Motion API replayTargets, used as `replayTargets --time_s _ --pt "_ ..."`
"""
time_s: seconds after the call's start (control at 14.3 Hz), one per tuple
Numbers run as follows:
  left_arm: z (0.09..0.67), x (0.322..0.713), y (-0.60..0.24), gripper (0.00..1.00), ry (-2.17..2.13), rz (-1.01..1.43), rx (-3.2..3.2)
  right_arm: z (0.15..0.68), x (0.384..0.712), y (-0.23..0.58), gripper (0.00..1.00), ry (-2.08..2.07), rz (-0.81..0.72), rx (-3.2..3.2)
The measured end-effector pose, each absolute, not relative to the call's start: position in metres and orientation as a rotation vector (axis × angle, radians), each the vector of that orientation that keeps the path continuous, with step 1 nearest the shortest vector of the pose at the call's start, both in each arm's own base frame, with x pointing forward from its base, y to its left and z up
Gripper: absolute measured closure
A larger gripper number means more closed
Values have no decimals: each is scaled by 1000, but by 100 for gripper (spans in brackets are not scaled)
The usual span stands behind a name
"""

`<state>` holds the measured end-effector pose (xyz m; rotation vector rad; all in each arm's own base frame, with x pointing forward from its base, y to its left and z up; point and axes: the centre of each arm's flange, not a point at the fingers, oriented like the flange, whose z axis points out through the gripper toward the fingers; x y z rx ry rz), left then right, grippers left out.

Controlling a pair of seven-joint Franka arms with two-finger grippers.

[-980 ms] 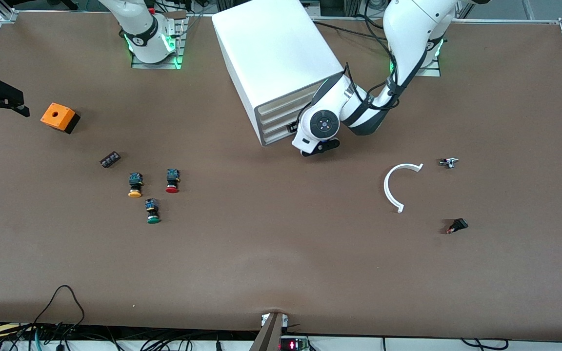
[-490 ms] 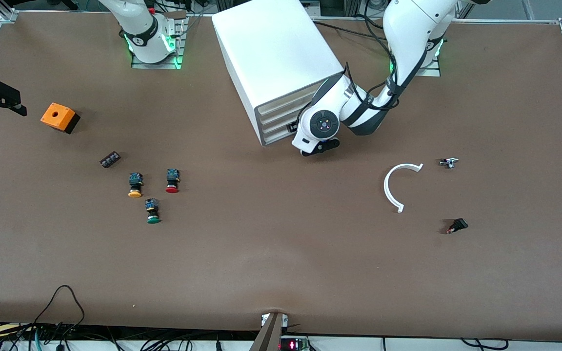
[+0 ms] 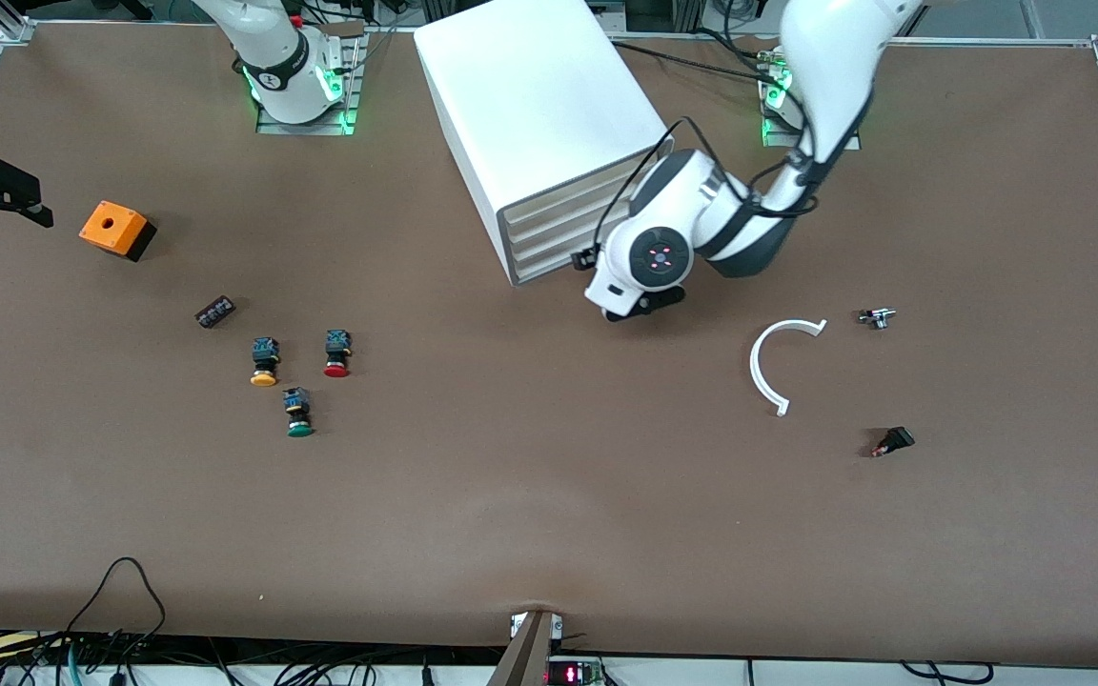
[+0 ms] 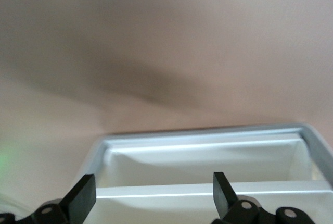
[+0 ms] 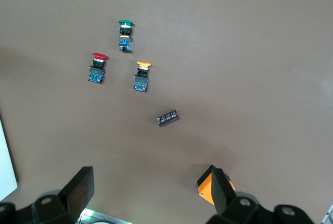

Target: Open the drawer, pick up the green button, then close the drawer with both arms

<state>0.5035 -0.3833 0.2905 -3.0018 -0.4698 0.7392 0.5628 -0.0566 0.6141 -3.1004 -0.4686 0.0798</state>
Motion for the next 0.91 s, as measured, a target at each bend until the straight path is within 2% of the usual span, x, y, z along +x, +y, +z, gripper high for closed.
replayTargets --time_s 0.28,0.49,0.7,0.91 --pt "371 568 -319 0 -251 600 -3026 614 563 -57 0 -469 79 -3100" --pt "403 610 -243 0 -36 559 -3055 615 564 -57 0 -469 67 -3102" --pt "441 634 -185 0 144 428 -3058 616 564 -57 0 -469 58 -3104" --pt "489 641 -139 0 259 300 -3073 617 563 -57 0 -469 57 -3104"
